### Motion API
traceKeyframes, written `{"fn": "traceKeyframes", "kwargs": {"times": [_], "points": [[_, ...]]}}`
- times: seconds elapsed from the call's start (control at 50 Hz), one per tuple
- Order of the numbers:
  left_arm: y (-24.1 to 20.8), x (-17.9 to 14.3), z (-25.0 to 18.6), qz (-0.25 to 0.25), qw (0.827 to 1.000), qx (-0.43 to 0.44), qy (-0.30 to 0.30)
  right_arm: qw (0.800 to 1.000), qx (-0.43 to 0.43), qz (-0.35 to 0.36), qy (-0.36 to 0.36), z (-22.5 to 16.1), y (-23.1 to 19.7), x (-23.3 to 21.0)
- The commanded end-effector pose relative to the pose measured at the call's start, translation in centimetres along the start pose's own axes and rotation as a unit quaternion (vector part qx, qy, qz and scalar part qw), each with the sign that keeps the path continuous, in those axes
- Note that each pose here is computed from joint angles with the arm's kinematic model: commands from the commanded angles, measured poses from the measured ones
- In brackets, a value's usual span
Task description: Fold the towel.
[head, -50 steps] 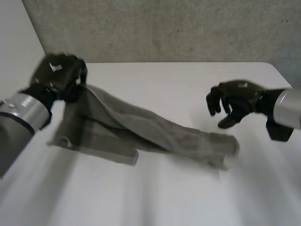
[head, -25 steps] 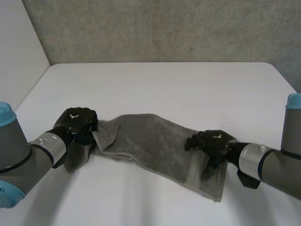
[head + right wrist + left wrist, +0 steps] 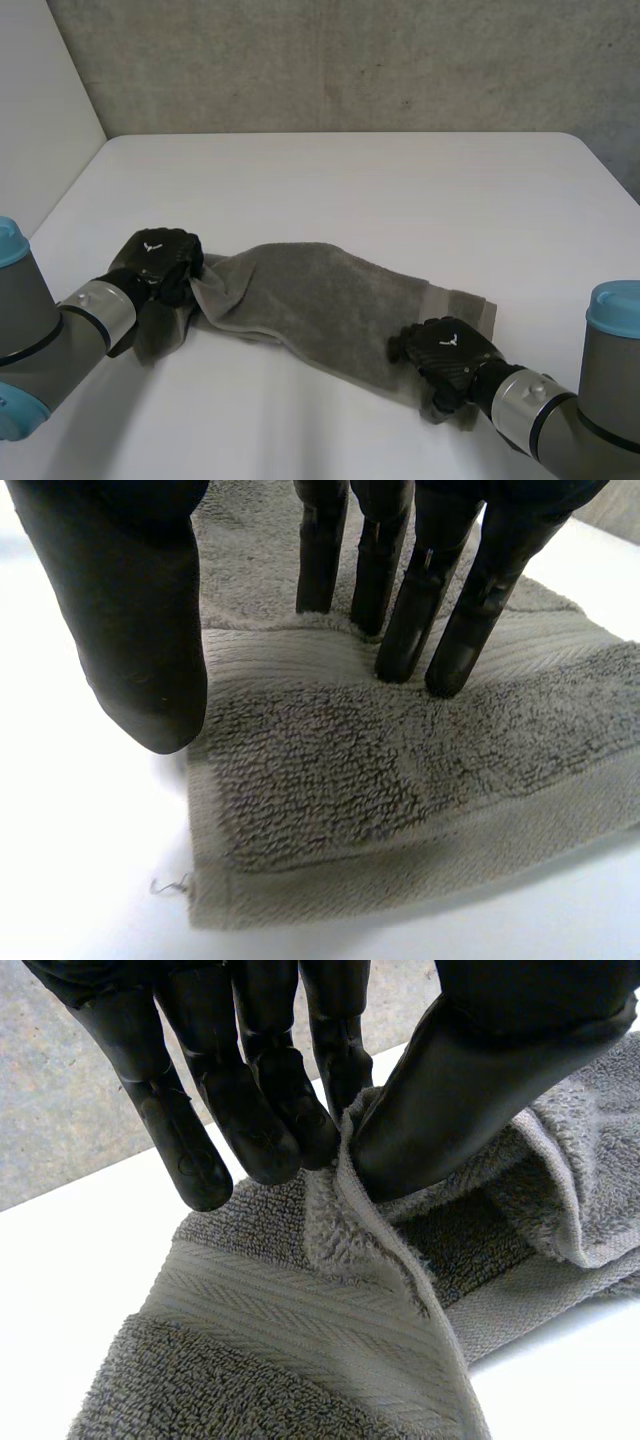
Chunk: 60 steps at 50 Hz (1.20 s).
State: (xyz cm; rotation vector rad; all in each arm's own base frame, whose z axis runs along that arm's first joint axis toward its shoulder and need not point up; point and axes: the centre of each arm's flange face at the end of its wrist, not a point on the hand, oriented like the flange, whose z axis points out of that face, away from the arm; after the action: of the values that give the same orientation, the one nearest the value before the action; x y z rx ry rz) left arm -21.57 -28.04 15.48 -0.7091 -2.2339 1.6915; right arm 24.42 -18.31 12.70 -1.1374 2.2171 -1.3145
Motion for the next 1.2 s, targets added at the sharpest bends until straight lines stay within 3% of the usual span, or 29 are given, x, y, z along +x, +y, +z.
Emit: {"fn": "traceKeyframes", "kwargs": {"times": [0.02, 0.98, 1.08, 1.12, 1.2], "points": [[0.1, 0.1, -0.1, -0.001, 1.000, -0.003, 0.001, 1.000, 0.008, -0.004, 0.003, 0.3, -0.1, 0.2], [0.4, 0.4, -0.6, -0.004, 1.000, -0.010, 0.003, 1.000, 0.013, 0.001, 0.006, 0.2, -0.5, 0.4], [-1.4, 0.3, -1.3, 0.004, 1.000, 0.013, -0.001, 0.999, 0.036, -0.002, 0.020, -0.8, -3.0, 1.4], [-3.9, 0.3, -2.6, 0.014, 0.999, 0.045, -0.007, 0.996, 0.078, -0.019, 0.037, -3.8, -7.4, 2.1], [-7.2, 0.3, -4.5, 0.025, 0.996, 0.088, -0.011, 0.991, 0.121, -0.031, 0.052, -6.9, -11.6, 3.3]]}}
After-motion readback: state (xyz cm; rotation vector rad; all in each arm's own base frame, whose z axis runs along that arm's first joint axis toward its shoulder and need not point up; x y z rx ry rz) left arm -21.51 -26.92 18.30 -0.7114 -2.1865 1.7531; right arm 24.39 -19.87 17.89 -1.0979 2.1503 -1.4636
